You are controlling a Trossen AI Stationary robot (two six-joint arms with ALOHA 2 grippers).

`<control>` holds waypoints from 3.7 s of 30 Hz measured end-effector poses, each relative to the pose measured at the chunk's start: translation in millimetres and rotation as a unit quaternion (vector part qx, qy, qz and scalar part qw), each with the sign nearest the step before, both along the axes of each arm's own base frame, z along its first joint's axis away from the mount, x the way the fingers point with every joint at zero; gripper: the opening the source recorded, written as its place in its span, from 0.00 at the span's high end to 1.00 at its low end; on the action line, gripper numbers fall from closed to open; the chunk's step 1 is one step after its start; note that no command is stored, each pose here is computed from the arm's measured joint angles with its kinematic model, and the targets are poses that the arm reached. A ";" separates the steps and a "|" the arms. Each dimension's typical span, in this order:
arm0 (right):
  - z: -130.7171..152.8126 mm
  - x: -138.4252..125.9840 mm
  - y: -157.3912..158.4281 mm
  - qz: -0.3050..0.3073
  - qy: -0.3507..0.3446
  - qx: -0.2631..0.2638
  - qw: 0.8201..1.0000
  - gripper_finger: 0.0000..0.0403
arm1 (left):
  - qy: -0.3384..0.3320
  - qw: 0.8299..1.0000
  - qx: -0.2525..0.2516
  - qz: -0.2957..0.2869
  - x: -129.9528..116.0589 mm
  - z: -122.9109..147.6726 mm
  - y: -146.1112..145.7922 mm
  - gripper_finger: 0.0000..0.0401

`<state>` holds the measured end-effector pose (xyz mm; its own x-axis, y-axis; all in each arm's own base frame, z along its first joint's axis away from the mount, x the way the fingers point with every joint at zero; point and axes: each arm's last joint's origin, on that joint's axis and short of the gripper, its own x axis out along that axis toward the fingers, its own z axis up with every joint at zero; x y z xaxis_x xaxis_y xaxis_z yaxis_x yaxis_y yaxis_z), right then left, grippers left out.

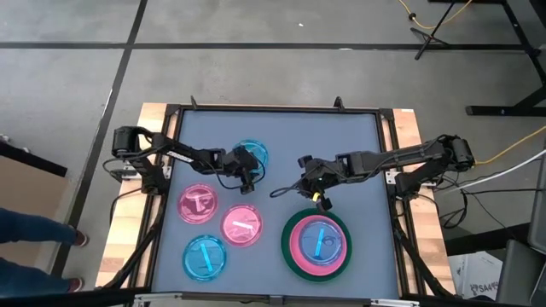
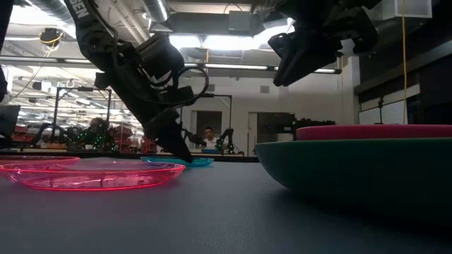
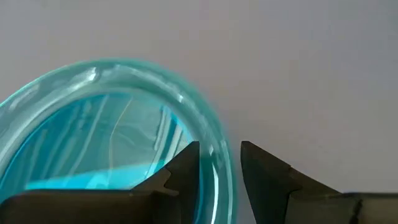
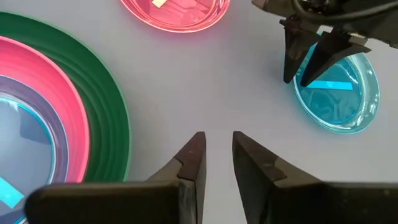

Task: Stack plastic plates
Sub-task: Stack the top blue plate on top of the blue plate

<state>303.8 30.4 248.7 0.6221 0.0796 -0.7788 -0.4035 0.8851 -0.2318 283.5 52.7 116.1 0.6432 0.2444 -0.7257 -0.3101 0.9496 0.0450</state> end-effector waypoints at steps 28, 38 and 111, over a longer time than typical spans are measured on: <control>-0.6 -0.3 0.0 0.000 0.003 0.000 1.000 0.83 | 0.042 0.999 0.024 0.022 -5.0 -4.8 -1.5 0.76; -0.6 -0.3 0.0 0.000 0.003 0.000 1.000 0.83 | 0.043 0.998 0.027 0.024 -5.2 -4.7 -1.2 0.92; 9.7 3.5 -101.6 -0.352 -0.090 0.047 0.930 0.83 | -0.162 0.983 0.090 -0.004 20.2 24.9 -82.2 1.00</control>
